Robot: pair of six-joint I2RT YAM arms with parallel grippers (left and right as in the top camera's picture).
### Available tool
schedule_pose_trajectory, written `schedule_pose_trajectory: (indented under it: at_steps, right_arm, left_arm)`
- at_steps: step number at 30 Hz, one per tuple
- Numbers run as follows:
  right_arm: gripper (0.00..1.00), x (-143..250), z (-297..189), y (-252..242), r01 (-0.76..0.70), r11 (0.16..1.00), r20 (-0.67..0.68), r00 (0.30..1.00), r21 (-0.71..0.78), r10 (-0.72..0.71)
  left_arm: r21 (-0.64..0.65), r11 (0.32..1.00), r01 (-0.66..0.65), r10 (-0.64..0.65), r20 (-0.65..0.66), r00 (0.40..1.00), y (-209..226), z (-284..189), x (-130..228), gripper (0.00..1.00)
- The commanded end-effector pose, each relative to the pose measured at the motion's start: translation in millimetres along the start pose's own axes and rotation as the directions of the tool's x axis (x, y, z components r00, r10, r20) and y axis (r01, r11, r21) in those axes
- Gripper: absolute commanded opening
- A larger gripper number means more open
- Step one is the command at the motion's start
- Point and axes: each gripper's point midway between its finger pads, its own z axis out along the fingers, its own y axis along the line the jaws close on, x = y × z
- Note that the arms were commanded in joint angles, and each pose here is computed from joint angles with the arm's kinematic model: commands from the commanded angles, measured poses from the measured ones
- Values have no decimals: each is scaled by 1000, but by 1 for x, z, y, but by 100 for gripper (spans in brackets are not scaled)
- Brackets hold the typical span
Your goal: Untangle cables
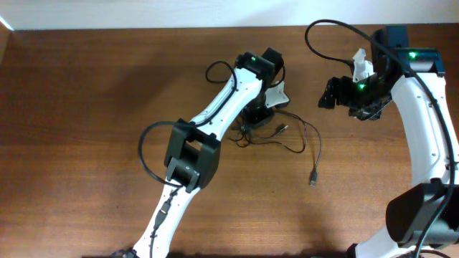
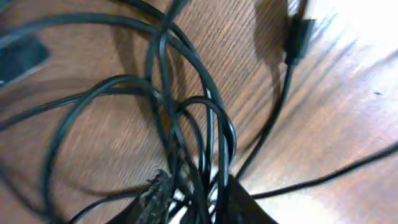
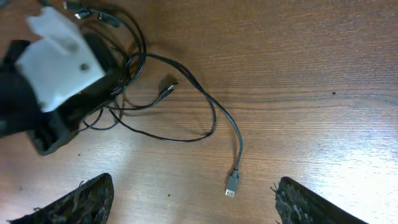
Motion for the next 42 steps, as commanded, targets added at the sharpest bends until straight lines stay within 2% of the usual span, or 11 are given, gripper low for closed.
schedule_pose_trajectory:
  at_steps: [1,7,10,13,22,27,29,31,34,38,42]
  right_arm:
    - [84,-2,-7,4,10,1000,20,1000,-6,-10]
    - [85,-2,-7,4,9,1000,19,1000,-5,-9]
    - [85,-4,-7,4,11,1000,27,1000,-7,-11]
    - [85,-3,-7,4,11,1000,26,1000,-7,-11]
    - [85,1,-7,3,5,1000,7,1000,-4,-5]
    - [85,2,-7,3,4,1000,4,1000,-3,-4]
    - [85,2,-7,4,4,1000,3,1000,-7,-4]
    - [85,3,-7,19,6,995,-5,1000,-98,-7]
    - [83,3,-9,66,70,958,7,997,-277,-71]
    - [73,4,1,106,98,953,31,995,-288,-94]
    - [56,-24,8,128,90,974,178,983,-208,-53]
  left_arm:
    - [14,1000,8,-8,-3,1000,6,15,0,27]
    - [5,1000,8,-8,15,1000,9,10,-4,9]
    - [12,1000,9,-9,4,1000,4,-9,-1,40]
    - [7,1000,7,-7,12,1000,5,-12,-2,45]
    - [-58,997,55,-51,63,997,46,-1,-6,37]
    - [-26,998,60,-60,5,998,45,30,2,22]
    - [83,995,57,-59,22,998,22,29,-2,0]
    - [272,960,66,-95,94,991,-4,17,-11,0]
    - [520,852,62,-232,269,935,-14,-47,-32,0]
    - [559,766,317,-537,285,794,26,-110,-43,0]
    - [596,683,422,-650,232,723,25,-125,-48,0]
